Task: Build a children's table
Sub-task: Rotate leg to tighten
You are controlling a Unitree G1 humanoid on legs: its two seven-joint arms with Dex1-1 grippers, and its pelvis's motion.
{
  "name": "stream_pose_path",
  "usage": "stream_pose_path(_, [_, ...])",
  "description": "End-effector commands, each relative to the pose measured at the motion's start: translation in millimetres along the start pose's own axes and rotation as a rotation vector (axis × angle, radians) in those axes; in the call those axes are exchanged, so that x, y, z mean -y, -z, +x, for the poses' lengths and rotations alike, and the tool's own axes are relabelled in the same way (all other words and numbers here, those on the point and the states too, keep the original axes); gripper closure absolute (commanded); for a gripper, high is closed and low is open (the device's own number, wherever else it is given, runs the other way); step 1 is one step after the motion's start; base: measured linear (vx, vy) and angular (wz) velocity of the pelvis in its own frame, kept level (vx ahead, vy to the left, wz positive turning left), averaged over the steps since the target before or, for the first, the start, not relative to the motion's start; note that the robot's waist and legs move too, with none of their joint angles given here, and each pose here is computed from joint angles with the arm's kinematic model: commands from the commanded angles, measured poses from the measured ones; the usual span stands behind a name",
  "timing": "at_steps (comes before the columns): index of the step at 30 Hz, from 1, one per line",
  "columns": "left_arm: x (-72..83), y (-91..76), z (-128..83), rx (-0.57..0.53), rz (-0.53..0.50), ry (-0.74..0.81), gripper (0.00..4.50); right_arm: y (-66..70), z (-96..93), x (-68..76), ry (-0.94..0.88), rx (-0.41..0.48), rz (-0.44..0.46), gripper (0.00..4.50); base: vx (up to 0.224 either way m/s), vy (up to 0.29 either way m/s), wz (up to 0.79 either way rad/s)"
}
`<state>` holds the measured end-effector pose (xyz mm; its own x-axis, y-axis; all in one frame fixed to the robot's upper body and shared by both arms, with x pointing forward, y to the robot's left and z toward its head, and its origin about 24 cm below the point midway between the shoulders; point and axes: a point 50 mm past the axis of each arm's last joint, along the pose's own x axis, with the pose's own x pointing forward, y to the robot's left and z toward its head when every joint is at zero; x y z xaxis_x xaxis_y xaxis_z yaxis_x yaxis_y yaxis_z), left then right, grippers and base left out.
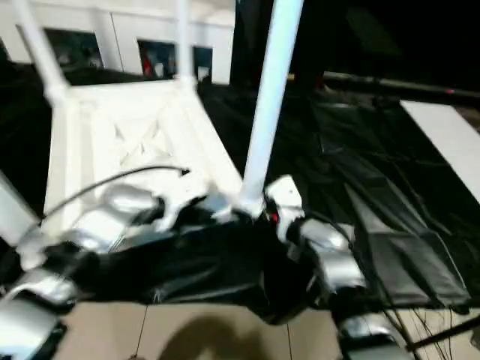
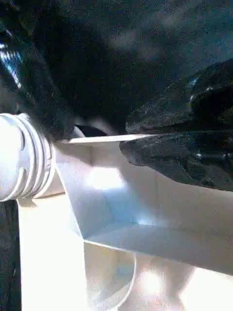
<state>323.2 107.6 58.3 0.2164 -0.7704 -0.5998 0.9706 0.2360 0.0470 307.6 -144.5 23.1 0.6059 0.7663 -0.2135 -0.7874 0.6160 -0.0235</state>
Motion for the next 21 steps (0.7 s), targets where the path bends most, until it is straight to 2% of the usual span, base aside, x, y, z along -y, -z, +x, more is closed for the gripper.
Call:
stream_pose_path(1, [18.4, 5.1, 5, 0.004, -0.001, 0.179, 4.50, -8.9, -6.6, -2.2, -0.113, 0.025, -0.026, 0.60, 0.053, 0.003, 0.01])
stream_pose_path(2, [20.0, 6.9, -1, 0.007, -0.003, 0.209, 4.50, -10.8, -9.4, -3.6, -0.164, 0.025, -0.032, 0.60, 0.000, 0.000, 0.00])
stream_pose_path(12, [22.1, 14.1, -11, -0.004, -0.015, 0.214, 4.50, -10.2, -8.2, -10.7, -0.267, 0.008, -0.028, 0.60, 0.000, 0.000, 0.00])
stream_pose_path(14, [22.7, 14.1, -12, -0.004, -0.021, 0.212, 4.50, -7.5, -8.2, -12.4, -0.293, -0.011, -0.026, 0.86, 0.000, 0.000, 0.00])
stream_pose_path(17, [22.6, 14.0, -13, -0.004, -0.020, 0.207, 4.50, -6.9, -8.2, -11.4, -0.292, -0.018, -0.024, 0.98, 0.000, 0.000, 0.00])
stream_pose_path(18, [22.6, 14.0, -13, -0.004, -0.020, 0.207, 4.50, -6.8, -8.3, -11.3, -0.292, -0.019, -0.024, 1.28, 0.000, 0.000, 0.00])
stream_pose_path(19, [22.5, 13.7, -13, -0.004, -0.020, 0.204, 4.50, -6.6, -8.9, -10.6, -0.291, -0.022, -0.024, 1.37, 0.000, 0.000, 0.00])
stream_pose_path(21, [22.3, 13.5, -13, -0.004, -0.020, 0.203, 4.50, -6.1, -9.4, -10.0, -0.290, -0.027, -0.022, 1.39, 0.000, 0.000, 0.00])
